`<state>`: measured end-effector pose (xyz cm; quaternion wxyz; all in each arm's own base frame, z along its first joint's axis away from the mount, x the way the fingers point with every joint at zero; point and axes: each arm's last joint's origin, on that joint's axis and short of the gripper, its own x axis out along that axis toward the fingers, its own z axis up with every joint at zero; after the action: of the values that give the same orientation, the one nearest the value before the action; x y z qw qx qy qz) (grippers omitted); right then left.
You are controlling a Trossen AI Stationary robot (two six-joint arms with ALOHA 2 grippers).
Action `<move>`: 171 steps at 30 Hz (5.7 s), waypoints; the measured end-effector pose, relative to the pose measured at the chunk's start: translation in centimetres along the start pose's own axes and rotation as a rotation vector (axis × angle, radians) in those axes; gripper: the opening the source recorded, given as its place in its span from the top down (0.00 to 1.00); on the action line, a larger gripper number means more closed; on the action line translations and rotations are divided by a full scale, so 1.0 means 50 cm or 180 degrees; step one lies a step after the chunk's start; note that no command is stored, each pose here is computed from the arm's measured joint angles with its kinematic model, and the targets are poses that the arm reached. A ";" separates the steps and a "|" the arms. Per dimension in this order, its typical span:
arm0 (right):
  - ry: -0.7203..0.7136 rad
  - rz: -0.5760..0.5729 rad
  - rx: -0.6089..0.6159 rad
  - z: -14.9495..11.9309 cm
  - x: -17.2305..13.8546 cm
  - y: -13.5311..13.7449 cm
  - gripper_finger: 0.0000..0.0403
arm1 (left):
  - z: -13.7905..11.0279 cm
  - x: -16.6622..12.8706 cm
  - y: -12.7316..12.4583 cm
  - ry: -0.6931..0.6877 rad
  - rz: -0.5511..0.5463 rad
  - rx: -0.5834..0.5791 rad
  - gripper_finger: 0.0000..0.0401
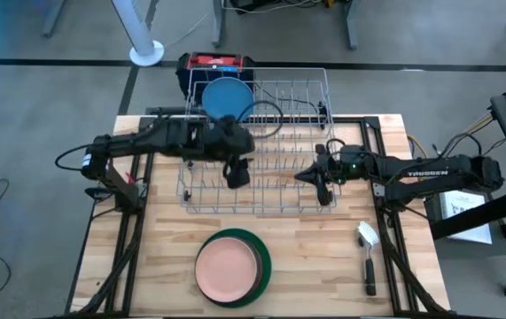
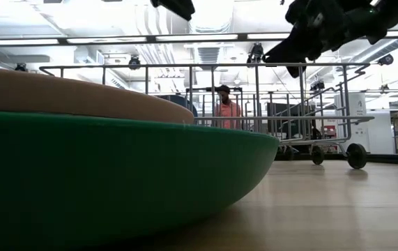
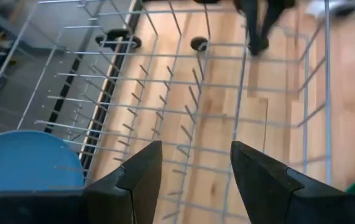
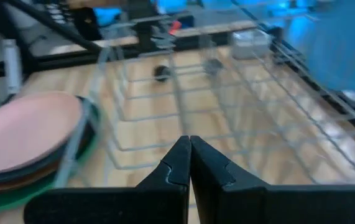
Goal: Sort dishes
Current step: Put the light pink plate into the dish rack
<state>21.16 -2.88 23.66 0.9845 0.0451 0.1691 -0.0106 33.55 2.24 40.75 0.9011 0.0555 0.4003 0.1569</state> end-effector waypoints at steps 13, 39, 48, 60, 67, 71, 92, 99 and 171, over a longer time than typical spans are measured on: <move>0.0025 0.0630 -0.0201 -0.024 0.002 0.091 1.00 | 0.002 -0.024 -0.187 -0.0437 0.0372 -0.0571 0.55; 0.0119 0.0699 -0.0241 -0.123 -0.136 0.093 1.00 | -0.182 0.055 -0.494 0.0711 0.0583 -0.1677 0.55; 0.0066 0.0687 -0.0162 -0.118 -0.136 0.093 1.00 | -0.281 -0.045 -0.550 0.1987 0.0903 -0.2669 0.55; 0.0102 0.0678 0.0019 -0.116 -0.135 0.094 1.00 | -0.280 -0.036 -0.539 0.2024 0.1225 -0.3280 0.55; 0.0107 0.0582 0.0140 -0.116 -0.132 0.093 1.00 | -0.323 0.008 -0.526 0.2169 0.1414 -0.2609 0.55; 0.0057 0.0473 0.0353 -0.113 -0.131 0.091 1.00 | -0.353 0.020 -0.523 0.2241 0.1510 -0.2277 0.55; 0.0071 0.0072 0.0638 -0.093 -0.080 0.128 1.00 | -0.357 -0.038 -0.519 0.1368 0.1153 -0.1171 0.55; 0.0249 -0.0046 0.0668 -0.049 -0.094 0.132 1.00 | -0.393 -0.088 -0.550 0.1288 0.0962 -0.0934 0.55; 0.1362 -0.0338 0.0845 0.035 0.166 0.481 1.00 | -0.596 -0.044 -0.585 -0.0261 0.0757 -0.2513 0.61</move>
<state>30.44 20.86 24.58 0.9098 0.1662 0.3728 -0.0747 17.09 -26.86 15.63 0.8440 -0.2422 0.2640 0.3991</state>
